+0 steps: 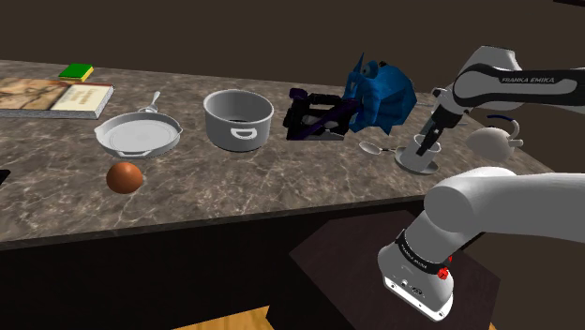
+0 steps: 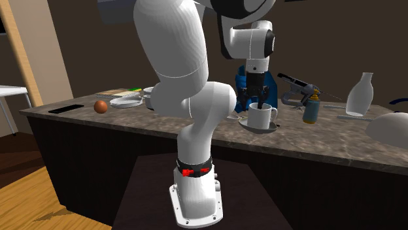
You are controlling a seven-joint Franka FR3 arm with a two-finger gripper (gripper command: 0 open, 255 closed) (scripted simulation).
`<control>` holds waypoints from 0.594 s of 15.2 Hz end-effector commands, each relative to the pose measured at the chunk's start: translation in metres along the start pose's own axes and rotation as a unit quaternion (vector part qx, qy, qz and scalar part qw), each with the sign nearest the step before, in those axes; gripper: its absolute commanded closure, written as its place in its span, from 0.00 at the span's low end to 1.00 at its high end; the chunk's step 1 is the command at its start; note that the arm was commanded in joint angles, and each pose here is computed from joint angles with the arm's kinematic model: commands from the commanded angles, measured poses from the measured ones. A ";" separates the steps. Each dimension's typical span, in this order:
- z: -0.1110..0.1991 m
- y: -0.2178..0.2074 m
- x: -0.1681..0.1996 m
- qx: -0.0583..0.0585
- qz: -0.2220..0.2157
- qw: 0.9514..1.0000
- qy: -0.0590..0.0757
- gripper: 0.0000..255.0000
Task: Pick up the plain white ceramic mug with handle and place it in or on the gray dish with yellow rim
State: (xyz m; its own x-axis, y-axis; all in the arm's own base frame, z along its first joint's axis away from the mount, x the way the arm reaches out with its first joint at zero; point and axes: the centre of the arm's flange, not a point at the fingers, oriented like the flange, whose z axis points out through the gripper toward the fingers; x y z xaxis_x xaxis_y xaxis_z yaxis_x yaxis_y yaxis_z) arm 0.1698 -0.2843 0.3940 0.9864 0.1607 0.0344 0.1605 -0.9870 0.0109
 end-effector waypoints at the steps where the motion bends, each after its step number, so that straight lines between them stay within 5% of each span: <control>1: 0.000 0.000 0.000 0.000 0.000 1.000 0.000 0.00; 9: -0.050 0.000 0.000 0.000 0.000 1.000 0.000 0.00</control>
State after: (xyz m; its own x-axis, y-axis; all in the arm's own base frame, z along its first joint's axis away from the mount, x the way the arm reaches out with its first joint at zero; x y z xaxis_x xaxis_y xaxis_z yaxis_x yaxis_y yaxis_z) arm 0.1687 -0.2836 0.4414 0.9864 0.1606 0.0349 0.1603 -0.9870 0.0117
